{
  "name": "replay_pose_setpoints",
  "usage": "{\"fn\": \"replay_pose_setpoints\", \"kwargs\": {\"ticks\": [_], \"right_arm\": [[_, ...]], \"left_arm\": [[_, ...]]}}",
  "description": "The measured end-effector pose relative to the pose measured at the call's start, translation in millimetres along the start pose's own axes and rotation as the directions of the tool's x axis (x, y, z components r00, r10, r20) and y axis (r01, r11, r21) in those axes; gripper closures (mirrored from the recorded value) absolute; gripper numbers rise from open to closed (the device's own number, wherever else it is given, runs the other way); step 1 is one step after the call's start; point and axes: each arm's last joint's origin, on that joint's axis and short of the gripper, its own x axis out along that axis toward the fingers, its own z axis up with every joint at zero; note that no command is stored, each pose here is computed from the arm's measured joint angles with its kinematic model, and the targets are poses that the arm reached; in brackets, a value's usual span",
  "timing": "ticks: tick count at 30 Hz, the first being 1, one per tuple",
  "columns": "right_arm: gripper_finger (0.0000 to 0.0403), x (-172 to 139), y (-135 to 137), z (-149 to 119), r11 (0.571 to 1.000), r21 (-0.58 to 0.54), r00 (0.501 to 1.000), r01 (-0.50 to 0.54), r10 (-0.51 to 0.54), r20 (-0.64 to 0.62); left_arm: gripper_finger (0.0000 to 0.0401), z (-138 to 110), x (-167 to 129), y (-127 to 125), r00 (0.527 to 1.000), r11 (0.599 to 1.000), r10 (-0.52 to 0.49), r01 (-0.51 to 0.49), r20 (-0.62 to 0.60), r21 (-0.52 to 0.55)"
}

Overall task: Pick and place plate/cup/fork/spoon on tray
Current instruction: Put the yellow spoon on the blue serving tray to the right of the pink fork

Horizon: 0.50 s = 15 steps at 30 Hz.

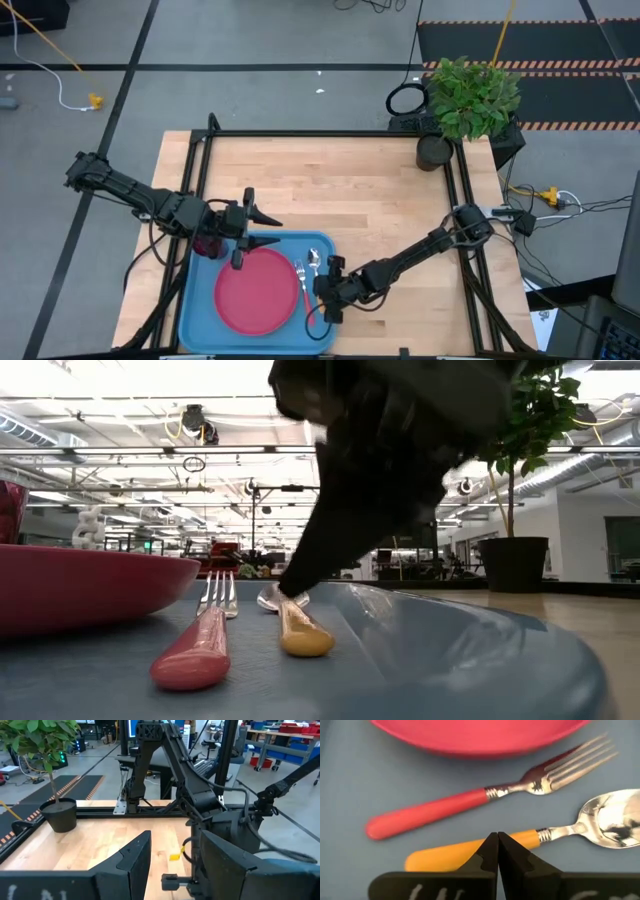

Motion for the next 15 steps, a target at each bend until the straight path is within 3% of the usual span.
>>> {"fn": "replay_pose_setpoints", "kwargs": {"ticks": [15], "right_arm": [[0.0403,13.4,2.1,-8.6,0.998,0.065,1.000,0.012,-0.011,-0.016]], "left_arm": [[0.0229,0.2,0.0,0.0,1.000,1.000,0.000,0.000,0.002,-0.004]]}}
